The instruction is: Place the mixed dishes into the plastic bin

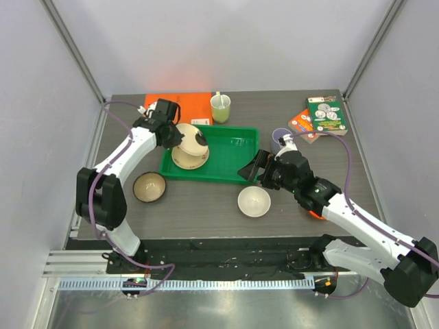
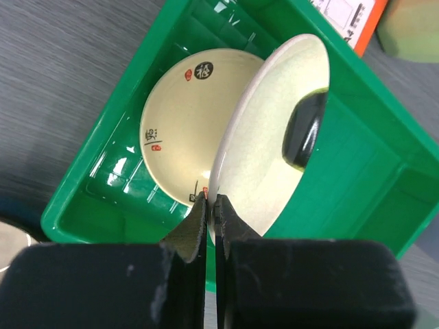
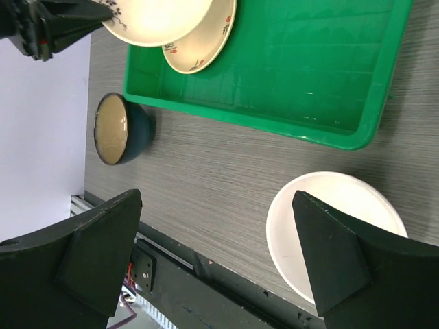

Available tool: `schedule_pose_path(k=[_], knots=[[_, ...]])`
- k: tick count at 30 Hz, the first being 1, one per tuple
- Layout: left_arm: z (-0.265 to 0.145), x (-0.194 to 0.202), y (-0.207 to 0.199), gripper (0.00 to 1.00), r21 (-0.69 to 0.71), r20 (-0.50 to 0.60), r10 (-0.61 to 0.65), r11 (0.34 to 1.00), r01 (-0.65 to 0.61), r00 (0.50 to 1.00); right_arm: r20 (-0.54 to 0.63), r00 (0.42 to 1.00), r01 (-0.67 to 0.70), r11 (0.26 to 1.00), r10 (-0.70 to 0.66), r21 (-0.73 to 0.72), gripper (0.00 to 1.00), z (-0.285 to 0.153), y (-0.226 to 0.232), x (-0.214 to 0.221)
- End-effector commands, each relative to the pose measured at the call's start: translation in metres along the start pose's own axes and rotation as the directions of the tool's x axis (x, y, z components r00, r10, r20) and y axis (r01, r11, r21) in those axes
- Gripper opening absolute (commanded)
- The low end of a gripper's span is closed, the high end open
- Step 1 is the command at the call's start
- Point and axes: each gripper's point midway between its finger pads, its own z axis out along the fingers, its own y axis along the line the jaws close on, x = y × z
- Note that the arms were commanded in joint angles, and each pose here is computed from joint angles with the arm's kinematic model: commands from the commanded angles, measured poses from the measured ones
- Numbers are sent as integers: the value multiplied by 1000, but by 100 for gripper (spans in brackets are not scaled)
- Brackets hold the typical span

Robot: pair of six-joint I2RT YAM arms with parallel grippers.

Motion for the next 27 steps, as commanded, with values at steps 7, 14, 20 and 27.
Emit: schedule_pose_path(k=[7,14,20,27], knots=[[10,6,0,0,51,25,-15,999,14,1000,12,1000,8,1000,-8,-14,98,-8,1,-5],[31,21,2,0,15,-45,13,1000,-12,999,19,1000,12,1000,-12,-14,98,-8,1,-9],[37,26,0,0,28,-59,1,1000,1,998,19,1000,16,1000,-16,-7,98,-8,-1,-12],[47,40,7,0,0,-118,32,999,-32,992,14,1000,15,1000,-15,-6,98,-7,-2,-13]])
